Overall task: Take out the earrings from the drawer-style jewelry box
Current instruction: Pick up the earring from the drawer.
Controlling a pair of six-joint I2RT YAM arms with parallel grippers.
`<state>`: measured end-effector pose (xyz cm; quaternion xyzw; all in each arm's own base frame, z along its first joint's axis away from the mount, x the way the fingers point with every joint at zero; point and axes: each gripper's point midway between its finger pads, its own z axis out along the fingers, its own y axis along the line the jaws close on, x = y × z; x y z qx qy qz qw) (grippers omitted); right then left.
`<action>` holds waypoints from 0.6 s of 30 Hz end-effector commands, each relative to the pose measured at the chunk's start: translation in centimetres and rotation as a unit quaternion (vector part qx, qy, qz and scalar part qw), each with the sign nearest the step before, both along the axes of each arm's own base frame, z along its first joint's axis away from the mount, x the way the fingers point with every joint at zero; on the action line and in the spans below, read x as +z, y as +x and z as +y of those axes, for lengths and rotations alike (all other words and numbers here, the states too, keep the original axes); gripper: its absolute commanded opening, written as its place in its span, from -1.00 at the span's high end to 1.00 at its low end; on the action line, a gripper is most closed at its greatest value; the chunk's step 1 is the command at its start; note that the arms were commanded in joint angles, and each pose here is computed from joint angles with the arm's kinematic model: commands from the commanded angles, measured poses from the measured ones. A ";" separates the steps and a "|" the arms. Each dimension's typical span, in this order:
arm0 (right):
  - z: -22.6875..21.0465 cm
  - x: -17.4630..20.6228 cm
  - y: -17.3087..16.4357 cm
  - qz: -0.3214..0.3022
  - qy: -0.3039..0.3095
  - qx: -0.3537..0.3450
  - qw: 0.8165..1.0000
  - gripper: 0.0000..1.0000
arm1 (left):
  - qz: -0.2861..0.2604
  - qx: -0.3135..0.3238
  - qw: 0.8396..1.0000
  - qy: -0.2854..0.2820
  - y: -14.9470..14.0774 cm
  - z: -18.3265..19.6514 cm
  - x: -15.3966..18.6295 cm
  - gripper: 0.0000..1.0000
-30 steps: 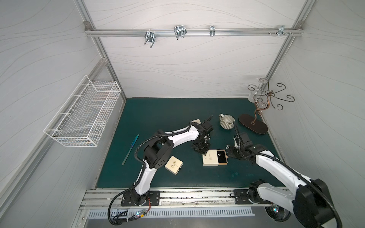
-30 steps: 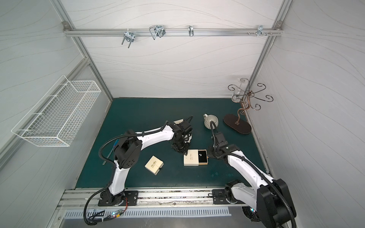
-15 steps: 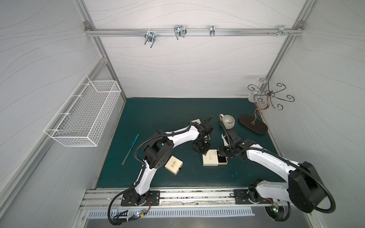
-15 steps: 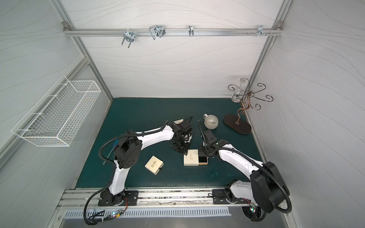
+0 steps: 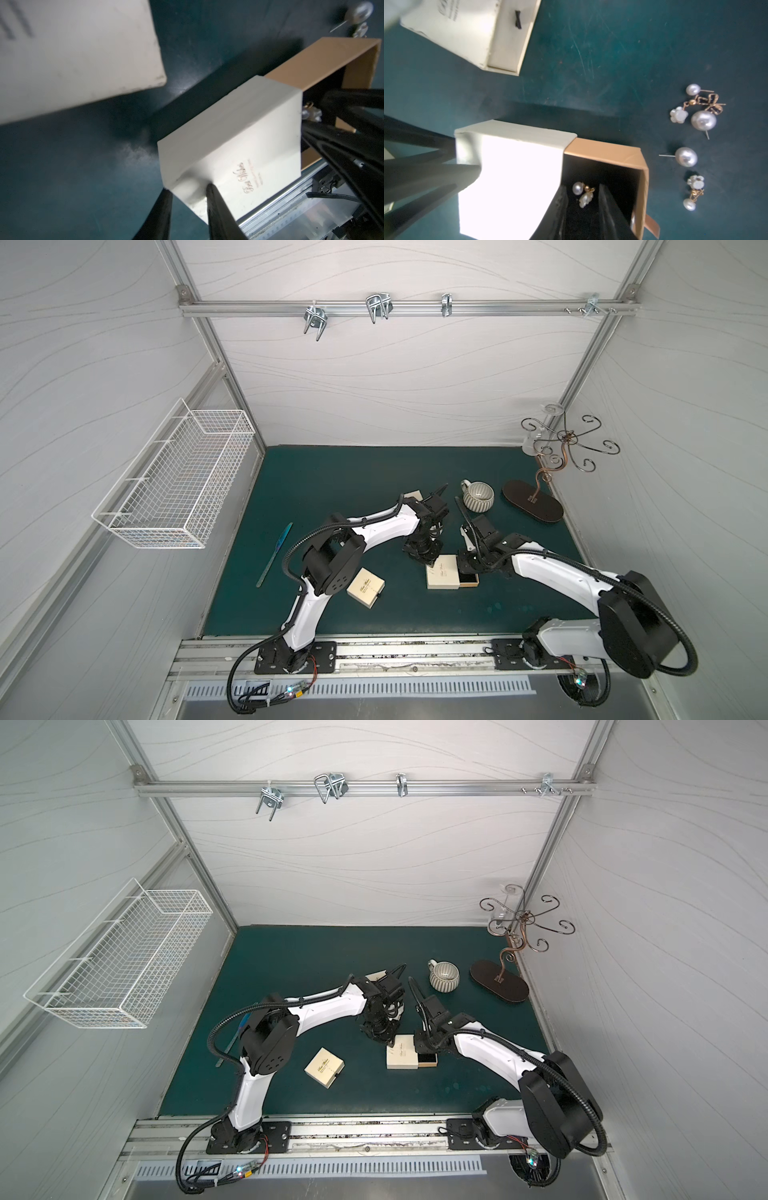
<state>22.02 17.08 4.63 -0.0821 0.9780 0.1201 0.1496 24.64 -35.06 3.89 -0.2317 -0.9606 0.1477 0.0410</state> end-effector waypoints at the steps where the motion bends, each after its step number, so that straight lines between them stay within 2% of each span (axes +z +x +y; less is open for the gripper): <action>1: 0.3 0.2 0.3 -0.002 -0.009 0.009 1.000 0.40 | -0.028 0.001 0.997 0.067 1.2 1.9 -4.4 0.38; 11: 0.6 -0.5 1.0 -0.004 -0.029 0.014 0.999 0.39 | -0.028 0.001 0.997 0.070 1.2 2.1 -4.4 0.38; 18: 1.1 -1.1 0.2 0.009 -0.038 0.032 0.999 0.47 | -0.029 0.001 0.997 0.070 1.3 2.1 -4.3 0.38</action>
